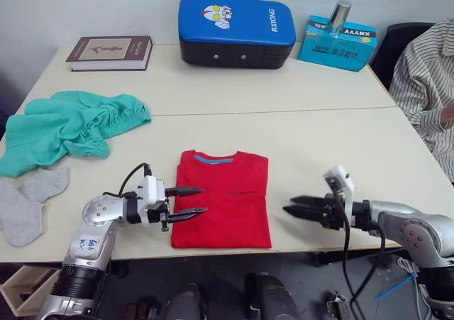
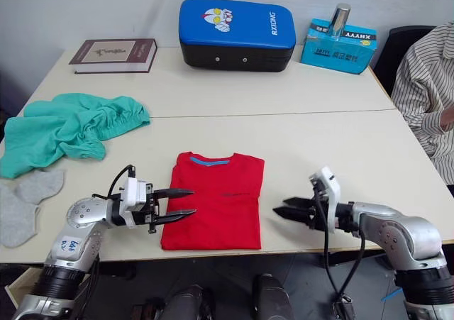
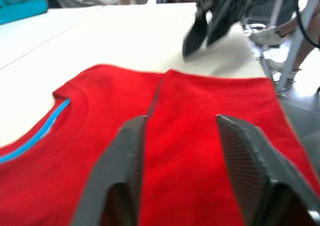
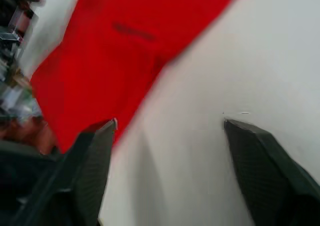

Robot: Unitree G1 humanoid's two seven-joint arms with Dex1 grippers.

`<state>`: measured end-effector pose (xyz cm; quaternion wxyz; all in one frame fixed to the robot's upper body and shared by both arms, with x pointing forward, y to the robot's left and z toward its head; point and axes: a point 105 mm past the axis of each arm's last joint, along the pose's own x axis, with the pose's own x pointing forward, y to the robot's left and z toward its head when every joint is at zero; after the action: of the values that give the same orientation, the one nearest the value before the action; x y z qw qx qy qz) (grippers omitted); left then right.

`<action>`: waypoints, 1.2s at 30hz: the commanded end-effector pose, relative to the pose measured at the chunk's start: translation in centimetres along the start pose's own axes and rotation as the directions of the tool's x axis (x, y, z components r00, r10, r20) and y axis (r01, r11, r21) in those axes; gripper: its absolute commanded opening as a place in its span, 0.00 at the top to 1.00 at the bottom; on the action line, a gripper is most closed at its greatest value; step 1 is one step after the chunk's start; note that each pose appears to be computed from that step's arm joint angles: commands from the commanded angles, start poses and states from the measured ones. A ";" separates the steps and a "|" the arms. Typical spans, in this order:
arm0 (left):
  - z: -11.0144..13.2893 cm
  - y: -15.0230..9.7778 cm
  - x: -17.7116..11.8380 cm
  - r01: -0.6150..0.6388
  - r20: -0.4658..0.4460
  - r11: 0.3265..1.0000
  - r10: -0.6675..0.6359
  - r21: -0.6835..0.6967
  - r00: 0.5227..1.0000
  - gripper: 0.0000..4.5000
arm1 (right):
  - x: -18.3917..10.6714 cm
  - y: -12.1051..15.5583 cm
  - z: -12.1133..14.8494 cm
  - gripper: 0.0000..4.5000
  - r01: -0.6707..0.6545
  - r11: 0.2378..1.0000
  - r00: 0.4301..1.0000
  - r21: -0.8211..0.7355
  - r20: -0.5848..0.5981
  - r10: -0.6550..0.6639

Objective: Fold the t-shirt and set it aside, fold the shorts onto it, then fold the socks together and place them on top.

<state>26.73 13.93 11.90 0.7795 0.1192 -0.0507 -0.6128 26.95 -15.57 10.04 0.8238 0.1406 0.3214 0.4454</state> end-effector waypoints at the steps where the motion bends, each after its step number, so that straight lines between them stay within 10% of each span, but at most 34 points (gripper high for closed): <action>1: 0.9 -0.1 -0.2 0.006 0.025 1.000 -0.006 0.018 1.000 0.17 | 2.2 1.3 -1.5 0.00 -0.056 0.984 0.993 0.171 -0.096 0.073; 4: 1.0 -0.3 -0.2 0.008 0.035 1.000 -0.008 0.014 0.999 0.00 | 4.2 2.1 -1.7 0.00 -0.069 0.962 0.986 0.264 -0.126 0.105; 9: 0.4 -0.5 -0.6 -0.025 0.018 1.000 0.025 0.005 1.000 0.00 | 7.0 4.0 -2.4 0.13 -0.104 0.949 0.970 0.297 -0.182 0.163; 20: -0.1 -0.3 -1.4 -0.060 -0.008 0.998 0.060 0.008 0.998 0.00 | 8.1 3.3 -2.8 0.98 -0.038 0.962 0.982 0.271 -0.170 0.086; 27: 0.3 0.0 -1.1 -0.059 0.006 0.998 0.059 0.010 0.998 0.00 | 5.4 0.6 -2.1 1.00 0.063 0.963 0.992 0.260 -0.123 -0.032; 36: 0.3 0.3 -1.1 -0.054 0.005 0.999 0.054 0.001 0.999 0.00 | -5.9 -5.3 -0.9 1.00 0.326 0.915 0.945 0.240 -0.095 -0.312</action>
<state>26.58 14.91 11.55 0.7973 0.1089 -0.0422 -0.5921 27.24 -20.47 9.02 0.8320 0.1876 0.4151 0.3168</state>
